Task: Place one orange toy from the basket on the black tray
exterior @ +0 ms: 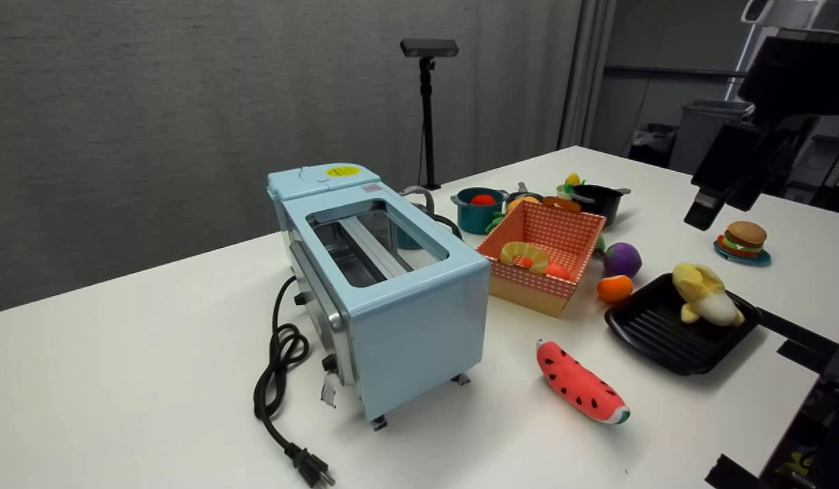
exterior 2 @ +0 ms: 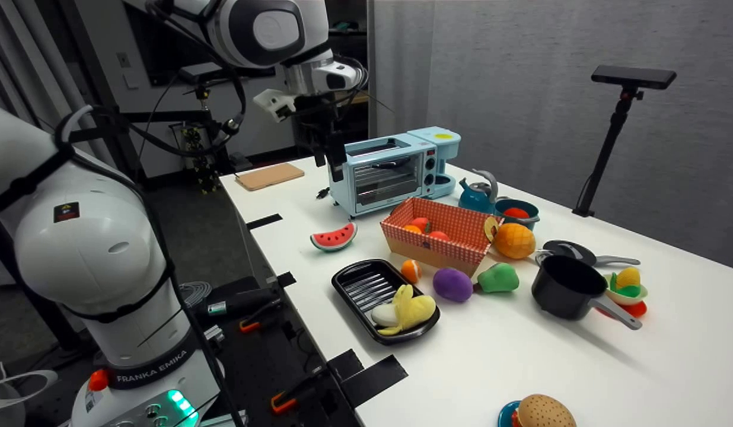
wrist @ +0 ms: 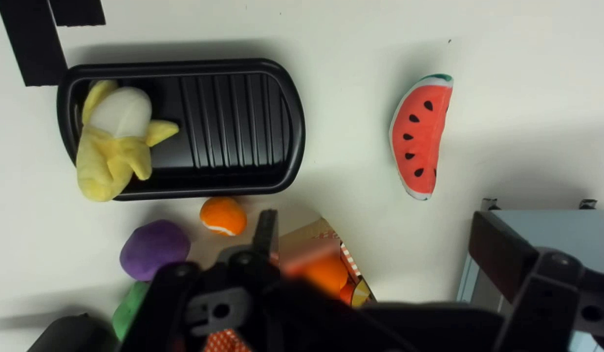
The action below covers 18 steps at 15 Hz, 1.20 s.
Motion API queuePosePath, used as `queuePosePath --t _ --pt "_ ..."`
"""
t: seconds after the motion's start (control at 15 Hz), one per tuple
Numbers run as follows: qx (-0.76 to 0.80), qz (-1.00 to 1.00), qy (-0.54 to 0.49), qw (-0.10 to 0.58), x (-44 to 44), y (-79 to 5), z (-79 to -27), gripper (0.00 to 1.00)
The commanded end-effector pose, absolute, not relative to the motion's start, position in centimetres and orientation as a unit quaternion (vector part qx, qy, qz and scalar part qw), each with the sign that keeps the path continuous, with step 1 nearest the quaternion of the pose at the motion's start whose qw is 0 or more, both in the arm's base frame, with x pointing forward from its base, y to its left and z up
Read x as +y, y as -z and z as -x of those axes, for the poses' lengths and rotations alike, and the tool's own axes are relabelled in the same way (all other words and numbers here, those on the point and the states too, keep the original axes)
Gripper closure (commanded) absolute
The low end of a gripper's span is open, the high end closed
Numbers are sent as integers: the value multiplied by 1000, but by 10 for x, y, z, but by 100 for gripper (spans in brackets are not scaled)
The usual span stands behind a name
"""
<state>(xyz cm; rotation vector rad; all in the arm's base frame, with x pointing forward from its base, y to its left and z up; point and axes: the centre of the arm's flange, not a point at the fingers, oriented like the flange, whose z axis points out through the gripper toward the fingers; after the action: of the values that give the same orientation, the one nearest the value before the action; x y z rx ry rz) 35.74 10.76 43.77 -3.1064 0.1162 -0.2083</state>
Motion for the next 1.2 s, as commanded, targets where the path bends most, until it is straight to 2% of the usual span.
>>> queuePosePath --t 0.0,1.13 --pt "71 994 84 3 98 -447 -383 0" --pt "134 989 63 24 83 -463 -403 0"
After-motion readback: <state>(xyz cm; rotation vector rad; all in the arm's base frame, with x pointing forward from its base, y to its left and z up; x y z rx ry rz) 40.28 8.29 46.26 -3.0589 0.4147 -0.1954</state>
